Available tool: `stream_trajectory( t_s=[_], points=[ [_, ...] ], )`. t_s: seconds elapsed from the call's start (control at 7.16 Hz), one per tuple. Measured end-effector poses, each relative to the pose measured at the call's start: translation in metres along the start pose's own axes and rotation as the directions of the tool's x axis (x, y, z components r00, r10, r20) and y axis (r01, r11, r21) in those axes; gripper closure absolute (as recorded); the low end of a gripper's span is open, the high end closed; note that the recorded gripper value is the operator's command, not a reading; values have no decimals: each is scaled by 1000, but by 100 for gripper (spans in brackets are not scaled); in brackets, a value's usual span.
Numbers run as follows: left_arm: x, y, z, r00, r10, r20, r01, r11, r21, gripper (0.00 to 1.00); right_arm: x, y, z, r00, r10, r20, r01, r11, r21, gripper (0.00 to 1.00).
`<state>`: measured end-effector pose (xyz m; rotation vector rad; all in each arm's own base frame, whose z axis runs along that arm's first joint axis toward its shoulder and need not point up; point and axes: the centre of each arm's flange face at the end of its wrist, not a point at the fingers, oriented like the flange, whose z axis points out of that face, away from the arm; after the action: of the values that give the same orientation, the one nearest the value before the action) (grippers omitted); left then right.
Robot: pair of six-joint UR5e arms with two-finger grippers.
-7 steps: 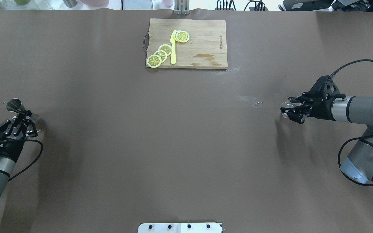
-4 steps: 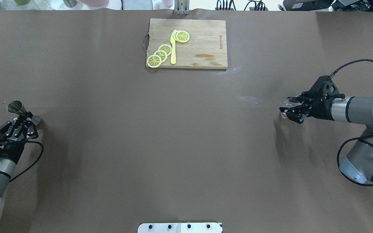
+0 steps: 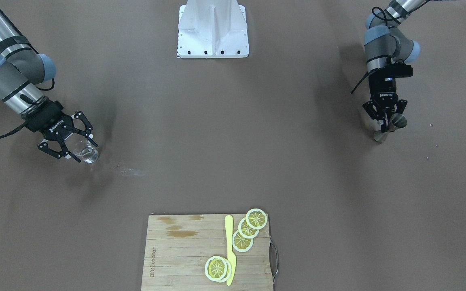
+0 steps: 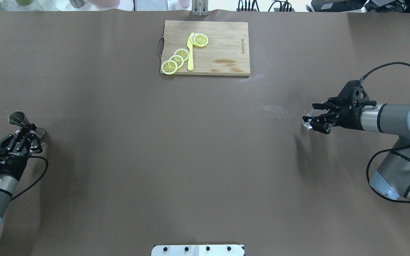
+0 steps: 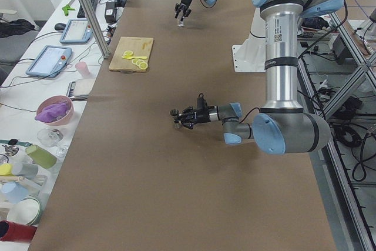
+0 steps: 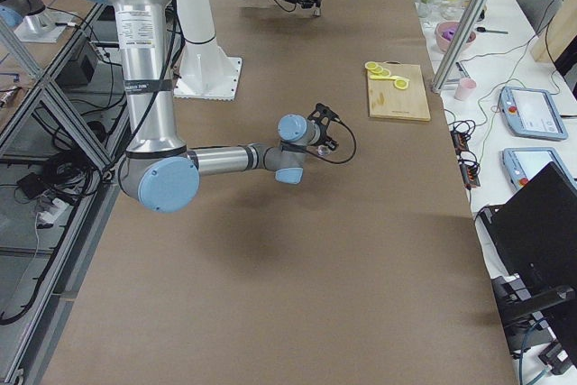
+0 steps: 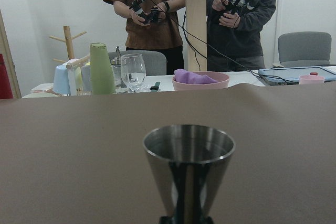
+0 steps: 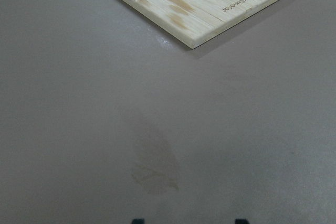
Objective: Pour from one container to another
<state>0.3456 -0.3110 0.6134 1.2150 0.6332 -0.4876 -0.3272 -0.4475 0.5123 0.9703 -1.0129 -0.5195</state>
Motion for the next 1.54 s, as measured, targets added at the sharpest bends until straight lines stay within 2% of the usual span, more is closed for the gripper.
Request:
stream_trajectory(
  t_s=[0.14, 0.7, 0.84, 0.98, 1.26, 1.54],
  points=[
    [1, 1, -1, 1000, -1, -4, 1, 1000, -2, 100, -1, 1, 0, 1000, -1, 6, 1, 1000, 9, 2],
    [3, 3, -3, 1000, -5, -11, 5, 1000, -5, 100, 2, 1, -14, 1000, -7, 27, 6, 999, 37, 1],
    [4, 3, -3, 1000, -6, -11, 6, 1000, -6, 90, 17, 4, -28, 1000, -1, 31, 1, 1000, 24, 0],
    [4, 2, -3, 1000, -10, -13, 10, 1000, -6, 62, 38, 10, -48, 999, -2, 33, 2, 1000, 2, 0],
    [6, 1, -4, 1000, -21, -19, 21, 1000, -5, 32, 85, 27, -96, 1000, -17, 23, 18, 999, -41, 0],
    [7, 1, -4, 1000, -24, -21, 23, 1000, -5, 3, 137, 56, -146, 999, 32, -22, -34, 996, -79, 0]
  ],
)
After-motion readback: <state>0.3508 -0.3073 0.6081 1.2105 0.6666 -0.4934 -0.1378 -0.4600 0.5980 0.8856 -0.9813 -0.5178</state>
